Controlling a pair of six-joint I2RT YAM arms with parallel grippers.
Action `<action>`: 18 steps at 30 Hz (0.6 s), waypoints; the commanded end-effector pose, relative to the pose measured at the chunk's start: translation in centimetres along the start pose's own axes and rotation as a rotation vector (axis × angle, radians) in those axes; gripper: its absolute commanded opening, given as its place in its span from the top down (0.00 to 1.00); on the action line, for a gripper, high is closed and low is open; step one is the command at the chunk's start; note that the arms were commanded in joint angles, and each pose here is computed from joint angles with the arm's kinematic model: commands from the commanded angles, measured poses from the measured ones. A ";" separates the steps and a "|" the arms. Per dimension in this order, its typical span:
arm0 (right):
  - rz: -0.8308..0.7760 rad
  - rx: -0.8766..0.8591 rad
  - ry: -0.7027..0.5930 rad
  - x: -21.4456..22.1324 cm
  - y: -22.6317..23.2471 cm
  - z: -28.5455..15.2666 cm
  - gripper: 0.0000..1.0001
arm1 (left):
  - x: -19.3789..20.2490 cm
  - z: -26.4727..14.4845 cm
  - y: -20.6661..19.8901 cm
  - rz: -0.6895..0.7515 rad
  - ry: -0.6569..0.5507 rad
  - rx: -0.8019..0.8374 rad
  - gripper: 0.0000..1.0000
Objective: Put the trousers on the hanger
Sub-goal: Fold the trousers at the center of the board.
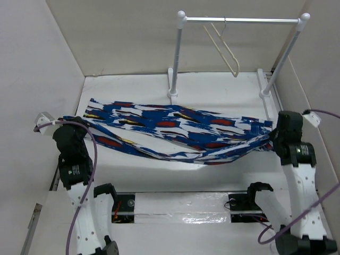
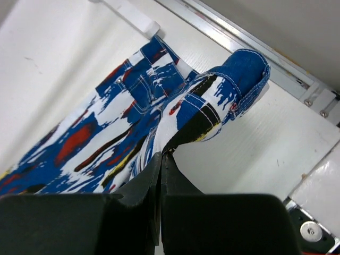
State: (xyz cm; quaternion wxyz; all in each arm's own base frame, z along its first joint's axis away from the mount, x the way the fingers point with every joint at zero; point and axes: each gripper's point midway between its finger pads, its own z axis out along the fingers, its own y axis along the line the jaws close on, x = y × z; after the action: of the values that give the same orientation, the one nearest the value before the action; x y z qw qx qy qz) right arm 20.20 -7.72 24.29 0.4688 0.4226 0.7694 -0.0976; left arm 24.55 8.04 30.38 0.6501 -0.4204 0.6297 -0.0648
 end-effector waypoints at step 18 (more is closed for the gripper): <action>-0.176 -0.191 -0.097 -5.4 14.2 11.4 1.00 | 5.6 14.3 4.2 0.116 0.173 -0.395 1.00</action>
State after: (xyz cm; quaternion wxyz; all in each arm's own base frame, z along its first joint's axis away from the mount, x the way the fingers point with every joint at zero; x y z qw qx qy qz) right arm 35.39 -6.62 20.99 0.4545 0.3067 0.8324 -0.0809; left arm 34.74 11.77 19.25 0.4720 -0.4889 0.7332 0.0266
